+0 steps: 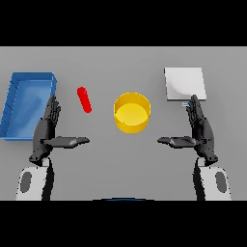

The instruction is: Pick up the red beaker and tilt it to pour out 1 green nut into yellow bowl. Pick up the yellow bowl and place it on the metallic measuring scale.

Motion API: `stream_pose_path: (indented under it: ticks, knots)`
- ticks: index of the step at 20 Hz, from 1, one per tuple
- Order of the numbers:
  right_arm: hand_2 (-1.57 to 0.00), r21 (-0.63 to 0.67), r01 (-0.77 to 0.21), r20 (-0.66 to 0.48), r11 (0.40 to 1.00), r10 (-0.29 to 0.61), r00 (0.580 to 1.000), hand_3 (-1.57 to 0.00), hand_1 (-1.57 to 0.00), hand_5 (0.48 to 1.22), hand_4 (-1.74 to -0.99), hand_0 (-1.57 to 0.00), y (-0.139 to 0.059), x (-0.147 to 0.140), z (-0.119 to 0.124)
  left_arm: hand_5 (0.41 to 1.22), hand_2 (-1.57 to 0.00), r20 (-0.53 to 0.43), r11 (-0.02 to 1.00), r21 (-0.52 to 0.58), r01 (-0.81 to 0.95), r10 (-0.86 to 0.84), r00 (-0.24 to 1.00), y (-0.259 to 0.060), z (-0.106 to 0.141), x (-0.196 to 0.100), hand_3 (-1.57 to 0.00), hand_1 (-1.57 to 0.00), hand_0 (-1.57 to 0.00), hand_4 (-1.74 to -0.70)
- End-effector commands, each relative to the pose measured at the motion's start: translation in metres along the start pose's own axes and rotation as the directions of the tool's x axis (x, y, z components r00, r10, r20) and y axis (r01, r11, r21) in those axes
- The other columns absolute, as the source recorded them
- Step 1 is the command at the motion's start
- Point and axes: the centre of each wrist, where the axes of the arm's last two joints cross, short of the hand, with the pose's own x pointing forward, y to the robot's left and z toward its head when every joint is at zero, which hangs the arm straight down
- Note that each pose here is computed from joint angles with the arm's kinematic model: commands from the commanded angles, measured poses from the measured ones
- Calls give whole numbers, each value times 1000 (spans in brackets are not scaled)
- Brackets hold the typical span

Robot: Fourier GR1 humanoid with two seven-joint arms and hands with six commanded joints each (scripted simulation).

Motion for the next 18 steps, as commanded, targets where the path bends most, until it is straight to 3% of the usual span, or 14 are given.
stream_pose_path:
  ticks: [1, 6, 8, 10, 13, 18]
  knots:
    - [1, -1, 1, 1, 1000, -1, 1000, 1, 1, 660, -1128, 1, 0, 0, 0, 623, 1, -1, 1000, 1, 0, 0, 1000, 0, -1, 0, 1, 1, 1, -1093]
    - [1, 1, 2, 2, 1000, -2, 1000, 1, 1, 660, -1128, 1, 2, 0, 4, 623, 1, -12, 1000, 4, 1, -1, 1000, -1, -9, 0, 1, 1, 1, -1093]
    - [1, 21, -214, 160, 977, 208, 965, 1, 1, 663, -1128, 1, 9, 2, 22, 620, 1, 49, 993, -26, 113, -112, 993, -4, 10, 0, 1, 1, 1, -1094]
    - [1, 28, -283, 162, 959, 275, 948, 1, 1, 666, -1126, 1, 14, 1, 28, 615, 1, 55, 988, -32, 154, -152, 987, -12, 14, 10, 1, 1, 1, -1093]
    - [1, 16, -310, 154, 951, 304, 940, 1, 1, 659, -1112, 1, 14, 6, 30, 616, 1, 29, 982, -31, 184, -183, 983, -8, 19, 10, 1, 1, 1, -1096]
    - [1, 22, -299, 162, 954, 292, 942, 1, 1, 650, -1130, 1, 14, 10, 31, 623, 1, 16, 976, -55, 213, -212, 977, -15, -1, 3, 1, 1, 1, -1106]
